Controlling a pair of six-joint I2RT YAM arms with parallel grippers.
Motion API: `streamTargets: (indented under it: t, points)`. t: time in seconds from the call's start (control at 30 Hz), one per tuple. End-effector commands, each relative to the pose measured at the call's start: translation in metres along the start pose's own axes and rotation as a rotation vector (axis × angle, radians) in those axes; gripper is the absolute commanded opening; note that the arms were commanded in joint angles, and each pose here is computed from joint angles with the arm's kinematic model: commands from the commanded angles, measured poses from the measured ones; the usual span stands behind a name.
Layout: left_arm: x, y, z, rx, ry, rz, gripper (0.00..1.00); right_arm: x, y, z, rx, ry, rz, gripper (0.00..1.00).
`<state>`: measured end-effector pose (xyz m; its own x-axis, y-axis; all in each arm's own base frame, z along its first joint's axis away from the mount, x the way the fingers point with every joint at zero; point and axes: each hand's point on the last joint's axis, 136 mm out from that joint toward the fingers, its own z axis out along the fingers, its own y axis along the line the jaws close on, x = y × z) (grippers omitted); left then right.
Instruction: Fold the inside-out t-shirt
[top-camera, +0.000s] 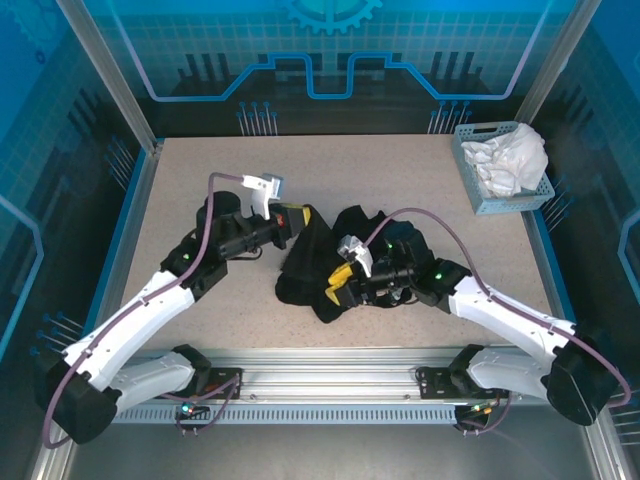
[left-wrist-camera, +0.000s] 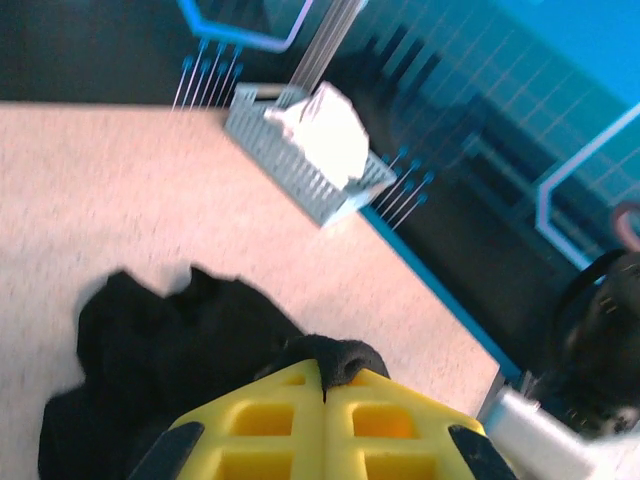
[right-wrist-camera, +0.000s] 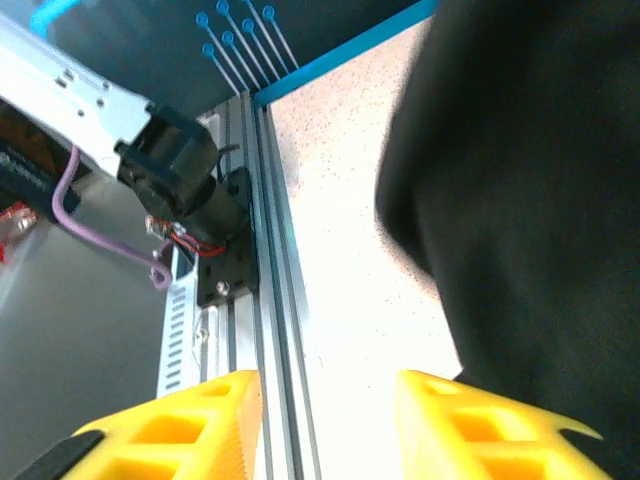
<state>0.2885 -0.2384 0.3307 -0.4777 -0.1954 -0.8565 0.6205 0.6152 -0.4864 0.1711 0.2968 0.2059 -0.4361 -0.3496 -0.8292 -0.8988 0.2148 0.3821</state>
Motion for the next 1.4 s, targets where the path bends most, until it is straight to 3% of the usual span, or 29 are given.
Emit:
streamTargets:
  t: [0.0, 0.2, 0.27, 0.4, 0.6, 0.7, 0.73, 0.9, 0.97, 1.07, 1.13, 1.37]
  points:
    - [-0.028, -0.018, -0.005, 0.047, -0.068, 0.135, 0.00, -0.029, 0.005, -0.026, 0.072, -0.052, -0.096, 0.44]
    - [-0.029, -0.033, -0.008, 0.110, -0.044, 0.193, 0.00, -0.070, -0.023, -0.074, 0.290, -0.194, -0.074, 0.53]
    - [-0.029, -0.036, -0.008, 0.131, -0.036, 0.180, 0.00, -0.086, -0.025, -0.078, 0.300, -0.221, -0.071, 0.61]
    - [-0.025, -0.044, -0.005, 0.176, -0.003, 0.140, 0.00, -0.103, -0.018, -0.060, 0.238, -0.226, -0.075, 0.78]
    - [-0.019, -0.053, -0.001, 0.184, 0.016, 0.127, 0.00, -0.118, -0.030, -0.043, 0.287, -0.229, -0.055, 0.80]
    - [-0.014, -0.060, 0.003, 0.185, 0.040, 0.150, 0.00, -0.120, -0.038, -0.036, 0.307, -0.227, -0.016, 0.74]
    - [-0.012, -0.062, 0.005, 0.185, 0.047, 0.156, 0.00, -0.119, -0.039, -0.034, 0.304, -0.222, -0.014, 0.68]
    - [-0.007, -0.070, 0.007, 0.194, 0.067, 0.183, 0.09, -0.103, -0.037, -0.036, 0.273, -0.199, -0.063, 0.18]
    - [-0.007, -0.068, 0.005, 0.179, 0.061, 0.181, 0.25, -0.092, -0.039, -0.045, 0.256, -0.199, -0.081, 0.05]
    - [-0.005, -0.054, -0.002, 0.107, 0.032, 0.168, 0.49, -0.069, -0.036, -0.055, 0.186, -0.214, -0.104, 0.01]
    - [0.002, -0.038, -0.006, 0.047, 0.021, 0.139, 0.58, -0.059, -0.030, -0.061, 0.141, -0.232, -0.115, 0.01]
    - [0.075, 0.006, 0.000, -0.004, 0.189, -0.037, 0.71, -0.031, -0.026, -0.065, 0.082, -0.243, -0.080, 0.02]
